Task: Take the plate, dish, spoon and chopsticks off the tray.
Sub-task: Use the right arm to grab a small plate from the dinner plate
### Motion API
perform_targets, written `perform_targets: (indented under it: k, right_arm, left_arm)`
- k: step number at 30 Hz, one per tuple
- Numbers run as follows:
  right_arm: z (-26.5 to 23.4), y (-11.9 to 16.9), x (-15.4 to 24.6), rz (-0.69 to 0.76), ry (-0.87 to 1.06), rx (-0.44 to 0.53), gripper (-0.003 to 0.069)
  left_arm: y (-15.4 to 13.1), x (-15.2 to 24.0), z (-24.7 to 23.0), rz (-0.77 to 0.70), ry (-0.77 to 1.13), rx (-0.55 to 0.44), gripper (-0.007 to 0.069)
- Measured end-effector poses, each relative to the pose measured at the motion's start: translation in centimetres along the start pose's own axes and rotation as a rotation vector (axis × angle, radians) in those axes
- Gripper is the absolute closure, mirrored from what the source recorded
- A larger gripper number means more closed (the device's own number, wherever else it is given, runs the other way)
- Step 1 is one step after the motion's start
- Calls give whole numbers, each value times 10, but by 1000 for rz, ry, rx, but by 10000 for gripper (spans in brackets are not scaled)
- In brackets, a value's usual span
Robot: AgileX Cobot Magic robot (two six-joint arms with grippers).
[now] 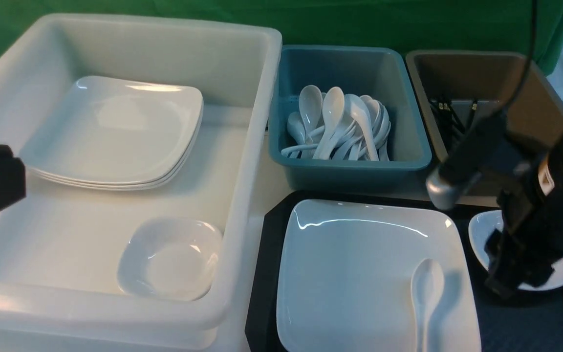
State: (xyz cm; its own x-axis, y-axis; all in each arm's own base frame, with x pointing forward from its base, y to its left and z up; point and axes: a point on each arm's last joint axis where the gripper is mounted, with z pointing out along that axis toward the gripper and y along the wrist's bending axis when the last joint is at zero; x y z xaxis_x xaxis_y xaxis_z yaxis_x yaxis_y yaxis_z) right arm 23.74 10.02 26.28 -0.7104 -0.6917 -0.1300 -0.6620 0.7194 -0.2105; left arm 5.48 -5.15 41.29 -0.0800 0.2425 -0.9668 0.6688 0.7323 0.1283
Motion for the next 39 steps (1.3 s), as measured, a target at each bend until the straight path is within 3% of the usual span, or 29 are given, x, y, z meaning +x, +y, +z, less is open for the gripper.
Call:
perform_targets:
  k: [11,21,29,35,37,39]
  right_arm:
    - [80,-28,9,110,-36,4,211]
    - [115,-47,6,152,-2,-6,221]
    - [114,-50,-2,126,-48,13,428]
    - [95,-45,-2,118,-31,17,487]
    - [67,-37,-5,149,-27,22,579]
    - [44,-29,-7,174,-33,17,595]
  left_arm:
    - [2,-3,2,-1,-40,-15,603]
    - [2,-3,2,1,-43,-17,603]
    - [2,-3,2,2,-43,-17,603]
    - [2,-3,2,7,-40,-21,603]
    - [2,-3,2,9,-39,-21,603]
    - [3,-3,2,14,-37,-25,603]
